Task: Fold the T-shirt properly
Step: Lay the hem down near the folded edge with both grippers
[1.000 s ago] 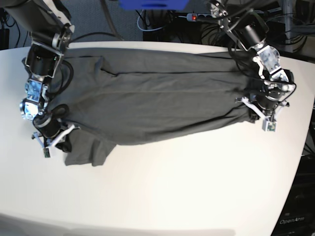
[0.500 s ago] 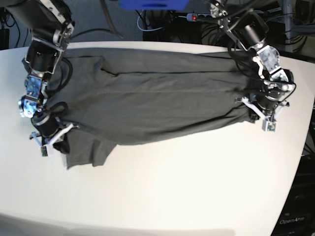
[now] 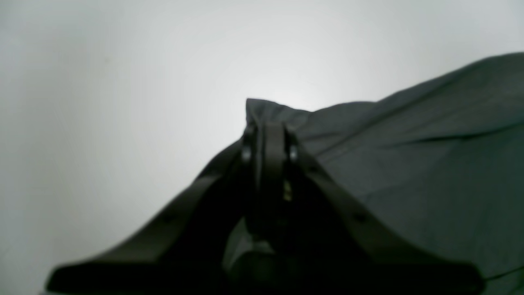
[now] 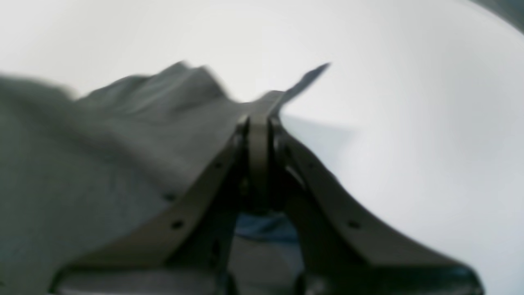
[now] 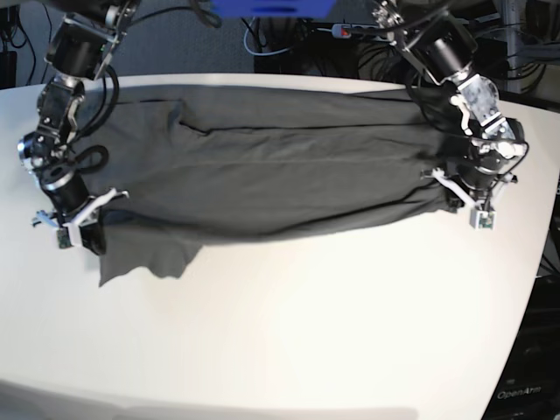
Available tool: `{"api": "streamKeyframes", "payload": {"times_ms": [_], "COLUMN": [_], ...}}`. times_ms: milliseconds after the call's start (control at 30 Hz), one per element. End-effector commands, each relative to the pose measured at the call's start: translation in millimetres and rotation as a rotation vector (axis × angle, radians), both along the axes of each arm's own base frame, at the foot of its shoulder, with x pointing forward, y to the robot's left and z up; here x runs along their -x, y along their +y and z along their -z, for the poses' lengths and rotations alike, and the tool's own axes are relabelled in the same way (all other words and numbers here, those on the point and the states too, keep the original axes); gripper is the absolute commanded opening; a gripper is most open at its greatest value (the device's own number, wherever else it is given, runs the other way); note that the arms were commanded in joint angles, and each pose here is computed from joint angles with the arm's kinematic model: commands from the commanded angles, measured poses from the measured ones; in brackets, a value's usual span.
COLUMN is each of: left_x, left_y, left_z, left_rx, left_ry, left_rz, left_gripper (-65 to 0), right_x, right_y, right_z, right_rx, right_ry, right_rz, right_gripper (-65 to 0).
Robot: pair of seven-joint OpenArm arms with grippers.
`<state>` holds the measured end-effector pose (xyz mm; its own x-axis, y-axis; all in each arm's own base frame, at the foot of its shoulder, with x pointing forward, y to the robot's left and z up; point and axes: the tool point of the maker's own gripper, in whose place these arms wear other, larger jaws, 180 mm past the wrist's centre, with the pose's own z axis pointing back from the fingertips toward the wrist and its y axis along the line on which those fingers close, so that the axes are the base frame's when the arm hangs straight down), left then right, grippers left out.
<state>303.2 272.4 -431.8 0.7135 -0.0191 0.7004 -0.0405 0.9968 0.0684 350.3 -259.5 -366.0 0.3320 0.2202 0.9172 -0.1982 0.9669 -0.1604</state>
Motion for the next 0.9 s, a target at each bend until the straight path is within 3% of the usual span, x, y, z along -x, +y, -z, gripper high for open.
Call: {"api": "streamKeyframes", "payload": {"times_ms": [0,367,600,867], "left_x": [-3.3,-3.3,-3.8,11.5], "left_y": [9.8,32.7,19.1,18.3], "left_z": [-9.8,-47.5,-68.8,-74.7], "left_rx": [-0.036,-0.078,-0.104,-0.109], "left_ry": [-0.007,0.010,-0.003,-0.008], "left_rz": [-0.009,-0.026,0.032,0.037], "left_gripper": [-62.5,-62.5,-62.5,-62.5], "right_x": [-9.1,26.0,52.6,81.4], "right_y": [-8.6,-36.6,-31.9,-27.7], "right_z": [-28.1,-53.0,-65.3,-54.4], "right_rx": [0.008,0.097,0.069,0.028], "right_ry": [-0.092,-0.136,-0.167,-0.134], "right_rz": [0.011,0.077,0.080,0.078], "right_gripper": [-63.7,-63.7,-63.7,-63.7]}}
